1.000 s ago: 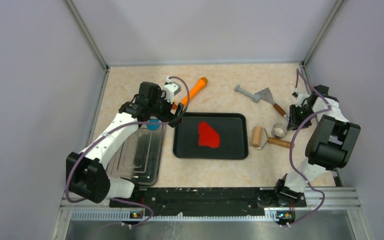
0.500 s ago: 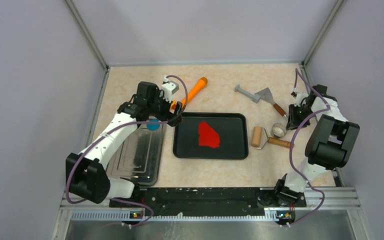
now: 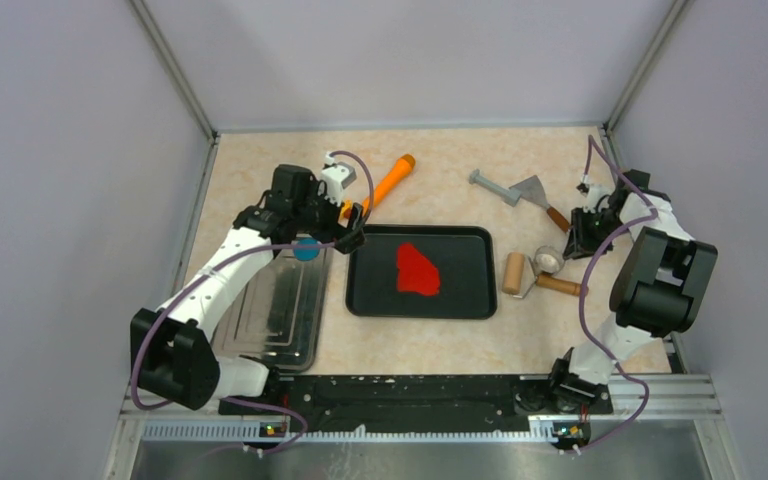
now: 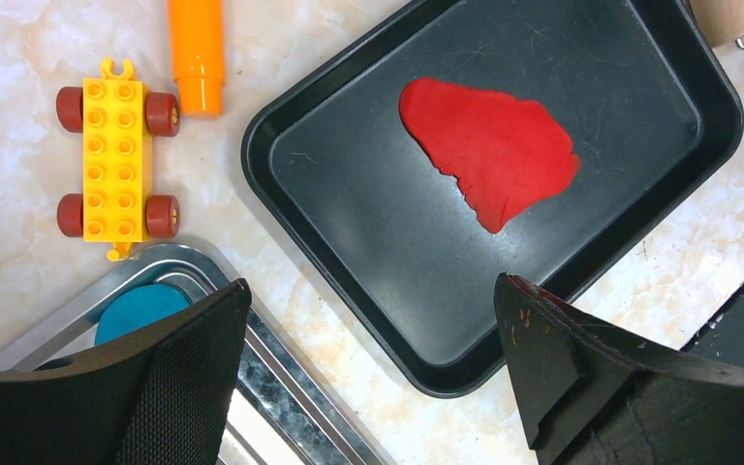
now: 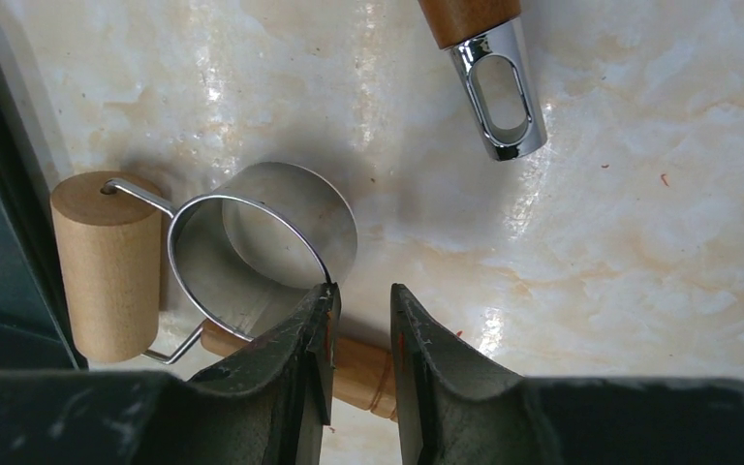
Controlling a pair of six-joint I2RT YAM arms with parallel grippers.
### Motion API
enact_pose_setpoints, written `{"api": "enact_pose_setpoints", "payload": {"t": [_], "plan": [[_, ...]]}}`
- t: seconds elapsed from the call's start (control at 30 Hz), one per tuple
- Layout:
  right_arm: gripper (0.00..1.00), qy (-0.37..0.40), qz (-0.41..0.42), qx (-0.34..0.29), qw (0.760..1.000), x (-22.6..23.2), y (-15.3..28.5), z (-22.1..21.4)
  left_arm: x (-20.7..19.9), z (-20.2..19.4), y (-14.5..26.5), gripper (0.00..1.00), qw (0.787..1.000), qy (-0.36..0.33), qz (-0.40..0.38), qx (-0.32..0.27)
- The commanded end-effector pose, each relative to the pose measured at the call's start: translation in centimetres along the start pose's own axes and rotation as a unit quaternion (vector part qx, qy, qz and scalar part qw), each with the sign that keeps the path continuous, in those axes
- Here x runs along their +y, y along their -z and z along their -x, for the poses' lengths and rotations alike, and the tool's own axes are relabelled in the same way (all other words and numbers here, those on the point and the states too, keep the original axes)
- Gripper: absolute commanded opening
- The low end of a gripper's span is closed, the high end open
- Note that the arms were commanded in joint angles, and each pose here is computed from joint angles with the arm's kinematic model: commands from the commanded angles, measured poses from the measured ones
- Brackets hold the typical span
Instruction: Roll out the dumpling wrappers from the dough
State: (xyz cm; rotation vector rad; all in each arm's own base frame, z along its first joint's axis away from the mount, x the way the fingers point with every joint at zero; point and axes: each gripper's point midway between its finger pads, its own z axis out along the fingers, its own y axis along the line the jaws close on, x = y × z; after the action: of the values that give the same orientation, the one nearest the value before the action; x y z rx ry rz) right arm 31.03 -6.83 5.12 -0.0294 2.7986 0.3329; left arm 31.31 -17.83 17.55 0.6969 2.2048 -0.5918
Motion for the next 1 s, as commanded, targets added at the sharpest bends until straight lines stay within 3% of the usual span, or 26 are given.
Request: {"api": "enact_pose_setpoints", "payload": {"t": [0.0, 0.3, 0.67, 0.87, 0.97], "plan": [[0.28, 0.011, 0.03, -0.022, 0.999, 1.4, 0.5, 1.7, -0.5, 1.3, 0.8, 0.97, 0.999, -0.002, -0.009, -0.033], [0.36, 0.041, 0.043, -0.004, 0.998, 3.2, -1.0, 0.7, -0.5, 1.5, 0.6, 0.97, 0.999, 0.005, -0.015, -0.037], [0.14, 0.048, -0.018, 0.007, 0.999, 1.7, -1.4, 0.6, -0.5, 1.2, 0.6, 0.97, 0.999, 0.006, -0.014, -0.038], [0.19, 0.057, -0.021, 0.015, 0.998, 2.0, -1.8, 0.0, -0.5, 1.3, 0.5, 0.97, 0.999, 0.009, -0.016, -0.039], [0.13, 0.065, -0.023, 0.017, 0.998, 2.5, -2.1, -0.2, -0.6, 1.3, 0.4, 0.96, 0.999, 0.011, -0.02, -0.038]]}}
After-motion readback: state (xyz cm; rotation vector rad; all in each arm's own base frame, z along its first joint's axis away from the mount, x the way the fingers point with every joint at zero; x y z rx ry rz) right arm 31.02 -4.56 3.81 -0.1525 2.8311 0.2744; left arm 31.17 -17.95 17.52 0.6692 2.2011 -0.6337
